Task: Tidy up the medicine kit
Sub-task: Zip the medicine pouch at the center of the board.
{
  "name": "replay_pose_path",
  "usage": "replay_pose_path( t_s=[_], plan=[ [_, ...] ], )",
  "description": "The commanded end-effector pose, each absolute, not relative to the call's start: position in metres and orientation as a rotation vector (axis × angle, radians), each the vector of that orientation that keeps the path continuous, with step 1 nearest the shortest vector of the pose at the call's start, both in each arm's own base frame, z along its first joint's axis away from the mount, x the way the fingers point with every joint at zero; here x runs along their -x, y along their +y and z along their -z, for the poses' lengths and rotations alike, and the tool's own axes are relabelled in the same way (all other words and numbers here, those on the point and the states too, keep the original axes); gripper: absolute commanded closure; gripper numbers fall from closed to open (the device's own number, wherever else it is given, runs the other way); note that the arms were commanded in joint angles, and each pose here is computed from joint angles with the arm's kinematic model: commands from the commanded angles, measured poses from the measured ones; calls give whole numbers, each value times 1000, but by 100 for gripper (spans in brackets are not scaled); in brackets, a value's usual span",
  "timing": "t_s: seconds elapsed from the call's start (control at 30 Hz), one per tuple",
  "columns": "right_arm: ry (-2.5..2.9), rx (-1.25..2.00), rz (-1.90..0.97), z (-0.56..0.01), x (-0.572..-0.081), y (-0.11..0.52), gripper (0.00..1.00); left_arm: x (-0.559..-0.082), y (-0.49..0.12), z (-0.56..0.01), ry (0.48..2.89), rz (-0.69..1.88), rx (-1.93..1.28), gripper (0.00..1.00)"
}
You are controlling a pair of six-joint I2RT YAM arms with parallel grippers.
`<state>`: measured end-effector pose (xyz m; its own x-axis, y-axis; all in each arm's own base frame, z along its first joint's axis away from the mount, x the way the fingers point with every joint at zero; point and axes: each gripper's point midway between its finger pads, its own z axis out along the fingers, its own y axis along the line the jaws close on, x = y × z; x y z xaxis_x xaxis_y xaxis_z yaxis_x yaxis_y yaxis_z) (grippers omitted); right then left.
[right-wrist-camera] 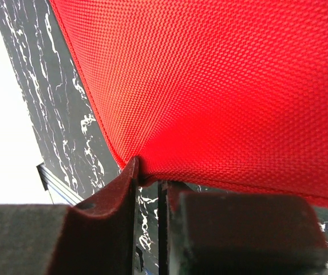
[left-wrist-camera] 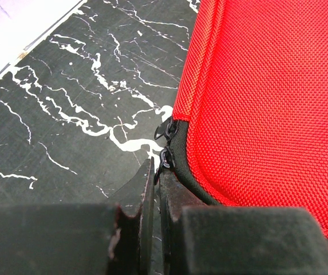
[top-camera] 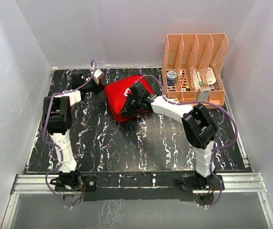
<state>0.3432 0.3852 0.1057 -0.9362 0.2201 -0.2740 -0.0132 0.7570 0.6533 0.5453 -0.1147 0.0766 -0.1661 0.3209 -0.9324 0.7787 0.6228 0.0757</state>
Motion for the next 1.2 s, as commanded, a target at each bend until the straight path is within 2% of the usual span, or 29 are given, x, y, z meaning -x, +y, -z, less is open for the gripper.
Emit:
replay_pose_path(
  t_s=[0.0,0.07,0.27,0.33,0.43,0.53,0.67,0.97,1.07,1.17],
  plan=[
    [2837,332,-1121,-96,-241,415,82,-580,-86,-129,1642,292,-854,100],
    [2819,334,-1128,-100,-242,416,76,-580,-84,-129,1641,285,-850,100],
    [2815,365,-1159,-103,-242,421,79,-578,-81,-125,1654,283,-840,100],
    [2820,384,-1174,-102,-240,425,79,-581,-79,-127,1657,280,-824,84],
    [2822,415,-1181,-102,-238,430,78,-583,-78,-128,1661,272,-808,52],
    [2829,435,-1185,-99,-236,434,77,-584,-76,-130,1662,259,-794,41],
    [2835,453,-1193,-97,-234,437,75,-582,-77,-127,1669,267,-796,38],
    [2718,309,-1156,-121,-271,422,31,-578,-72,-140,1688,260,-731,35],
    [2644,257,-1151,-145,-295,415,22,-573,-63,-164,1714,217,-652,34],
    [2583,245,-1118,-174,-318,407,22,-563,-42,-206,1730,110,-519,34]
  ],
)
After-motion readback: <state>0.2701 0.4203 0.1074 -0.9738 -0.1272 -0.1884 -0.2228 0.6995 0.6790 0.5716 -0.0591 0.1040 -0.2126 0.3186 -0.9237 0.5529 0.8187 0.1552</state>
